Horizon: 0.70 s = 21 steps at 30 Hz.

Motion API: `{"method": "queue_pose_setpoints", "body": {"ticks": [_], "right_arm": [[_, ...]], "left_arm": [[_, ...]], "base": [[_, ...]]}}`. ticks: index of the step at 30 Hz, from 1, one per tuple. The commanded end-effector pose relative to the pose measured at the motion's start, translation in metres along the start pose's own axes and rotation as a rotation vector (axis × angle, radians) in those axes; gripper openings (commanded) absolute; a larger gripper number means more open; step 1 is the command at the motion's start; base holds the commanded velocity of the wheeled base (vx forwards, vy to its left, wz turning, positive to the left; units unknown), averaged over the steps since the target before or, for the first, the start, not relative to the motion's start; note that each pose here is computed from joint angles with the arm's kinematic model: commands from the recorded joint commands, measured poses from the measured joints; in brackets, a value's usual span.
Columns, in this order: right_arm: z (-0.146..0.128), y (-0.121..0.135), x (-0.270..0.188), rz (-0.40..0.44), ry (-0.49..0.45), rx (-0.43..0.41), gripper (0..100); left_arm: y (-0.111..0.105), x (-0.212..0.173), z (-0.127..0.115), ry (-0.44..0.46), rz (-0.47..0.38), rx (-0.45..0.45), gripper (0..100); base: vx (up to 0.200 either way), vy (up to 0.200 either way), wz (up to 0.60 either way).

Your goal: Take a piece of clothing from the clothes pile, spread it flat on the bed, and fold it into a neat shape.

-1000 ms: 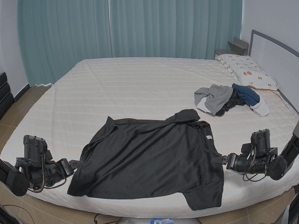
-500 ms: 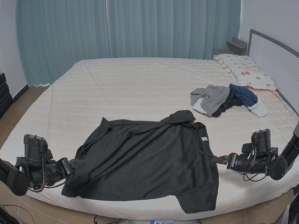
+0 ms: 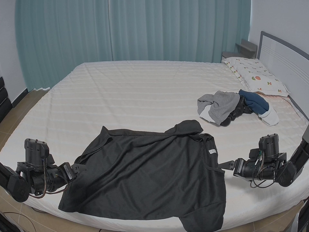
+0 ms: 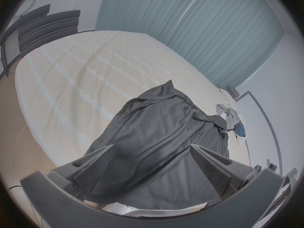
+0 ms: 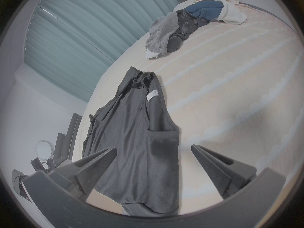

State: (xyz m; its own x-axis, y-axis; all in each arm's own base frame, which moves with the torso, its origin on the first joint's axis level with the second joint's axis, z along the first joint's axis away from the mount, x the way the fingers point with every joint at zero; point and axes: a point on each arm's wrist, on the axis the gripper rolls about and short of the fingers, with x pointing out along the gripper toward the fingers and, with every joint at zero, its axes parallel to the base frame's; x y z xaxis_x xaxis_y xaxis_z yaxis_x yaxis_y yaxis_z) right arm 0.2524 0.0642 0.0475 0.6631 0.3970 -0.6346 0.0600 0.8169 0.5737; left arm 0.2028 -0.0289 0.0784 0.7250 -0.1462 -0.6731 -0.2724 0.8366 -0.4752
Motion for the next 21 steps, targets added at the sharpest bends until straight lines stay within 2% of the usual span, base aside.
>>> {"method": "queue_pose_setpoints", "body": {"ticks": [1, 8, 14, 20, 21], "right_arm": [[-0.0004, 0.0002, 0.0003, 0.0, 0.003, 0.001, 100], [-0.0012, -0.0009, 0.0018, -0.004, 0.008, 0.002, 100], [-0.0012, -0.0007, 0.0011, -0.003, 0.007, 0.002, 100], [-0.0011, -0.0005, 0.0008, -0.002, 0.006, 0.002, 100], [-0.0012, -0.0007, 0.0011, -0.003, 0.007, 0.002, 100]], "left_arm": [[0.0011, 0.0048, -0.001, 0.013, 0.011, -0.014, 100], [0.0008, 0.0114, -0.0002, 0.025, 0.021, -0.062, 100], [-0.0004, 0.0117, -0.0013, 0.03, 0.017, -0.063, 100], [-0.0002, 0.012, -0.0014, 0.03, 0.02, -0.062, 100], [-0.0001, 0.0117, -0.0011, 0.028, 0.019, -0.063, 100]], "base": [[0.0, 0.0, 0.0], [0.0, 0.0, 0.0], [0.0, 0.0, 0.0], [-0.2, 0.0, 0.0], [0.0, 0.0, 0.0]]}}
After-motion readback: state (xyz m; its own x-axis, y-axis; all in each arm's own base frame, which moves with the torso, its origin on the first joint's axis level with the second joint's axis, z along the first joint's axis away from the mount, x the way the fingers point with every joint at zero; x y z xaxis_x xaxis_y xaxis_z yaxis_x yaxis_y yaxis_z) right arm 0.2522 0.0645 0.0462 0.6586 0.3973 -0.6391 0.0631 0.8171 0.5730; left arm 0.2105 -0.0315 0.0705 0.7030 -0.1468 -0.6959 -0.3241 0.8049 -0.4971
